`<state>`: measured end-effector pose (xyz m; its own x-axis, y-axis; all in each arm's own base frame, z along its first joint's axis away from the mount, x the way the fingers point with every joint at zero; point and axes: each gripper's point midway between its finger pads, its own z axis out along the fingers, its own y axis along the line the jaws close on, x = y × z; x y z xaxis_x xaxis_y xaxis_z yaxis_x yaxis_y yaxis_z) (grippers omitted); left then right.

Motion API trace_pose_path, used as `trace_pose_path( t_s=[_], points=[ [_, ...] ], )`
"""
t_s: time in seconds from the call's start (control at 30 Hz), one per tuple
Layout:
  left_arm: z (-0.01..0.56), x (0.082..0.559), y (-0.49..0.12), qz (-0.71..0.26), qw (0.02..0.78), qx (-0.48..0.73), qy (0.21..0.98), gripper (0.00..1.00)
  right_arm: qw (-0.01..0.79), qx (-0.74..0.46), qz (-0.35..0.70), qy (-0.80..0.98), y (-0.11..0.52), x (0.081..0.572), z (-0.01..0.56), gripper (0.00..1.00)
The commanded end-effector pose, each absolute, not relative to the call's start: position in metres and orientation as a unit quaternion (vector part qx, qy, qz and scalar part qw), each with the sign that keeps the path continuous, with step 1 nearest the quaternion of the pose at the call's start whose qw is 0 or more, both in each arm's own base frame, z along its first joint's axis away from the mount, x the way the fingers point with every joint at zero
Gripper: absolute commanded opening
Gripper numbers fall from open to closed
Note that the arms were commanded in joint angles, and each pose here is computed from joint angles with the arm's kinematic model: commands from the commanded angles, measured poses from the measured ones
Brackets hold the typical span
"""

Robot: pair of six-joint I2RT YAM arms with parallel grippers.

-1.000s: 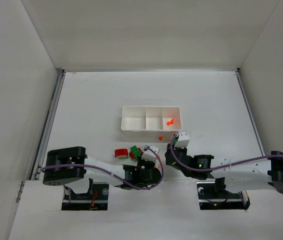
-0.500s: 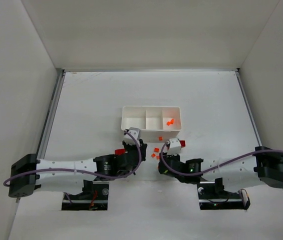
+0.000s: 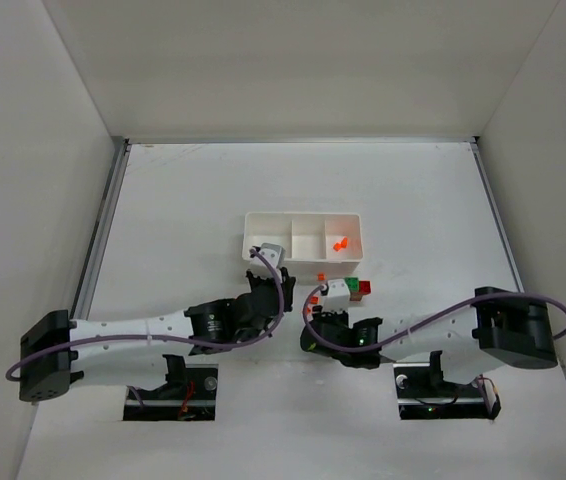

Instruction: Sort the legos into containers by color

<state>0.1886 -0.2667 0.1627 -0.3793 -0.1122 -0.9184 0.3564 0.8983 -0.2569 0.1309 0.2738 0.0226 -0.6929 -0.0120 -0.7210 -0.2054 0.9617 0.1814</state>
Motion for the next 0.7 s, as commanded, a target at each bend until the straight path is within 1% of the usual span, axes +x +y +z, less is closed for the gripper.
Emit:
trace_pose_path(
  t_s=[0.0,0.07,0.2,0.3,0.5,0.67],
  points=[
    [0.189,0.198,-0.277,-0.233,0.567,0.067,0.788,0.17,0.400,-0.050,0.119,0.907,0.282,0.132,0.029,0.32],
    [0.190,0.203,-0.277,-0.235,0.567,0.063,0.787,0.17,0.401,-0.051,0.107,0.908,0.280,0.132,0.026,0.29],
    [0.193,0.211,-0.280,-0.239,0.567,0.056,0.786,0.17,0.409,-0.044,0.081,0.908,0.272,0.136,0.017,0.20],
    [0.195,0.217,-0.283,-0.241,0.568,0.053,0.785,0.17,0.423,-0.038,0.081,0.902,0.269,0.135,0.024,0.16],
    [0.210,0.232,-0.304,-0.265,0.568,0.054,0.777,0.17,0.445,-0.015,0.115,0.888,0.254,0.131,0.056,0.15],
    [0.213,0.247,-0.338,-0.288,0.561,0.073,0.773,0.18,0.448,0.006,0.152,0.881,0.238,0.129,0.071,0.15]
  ],
)
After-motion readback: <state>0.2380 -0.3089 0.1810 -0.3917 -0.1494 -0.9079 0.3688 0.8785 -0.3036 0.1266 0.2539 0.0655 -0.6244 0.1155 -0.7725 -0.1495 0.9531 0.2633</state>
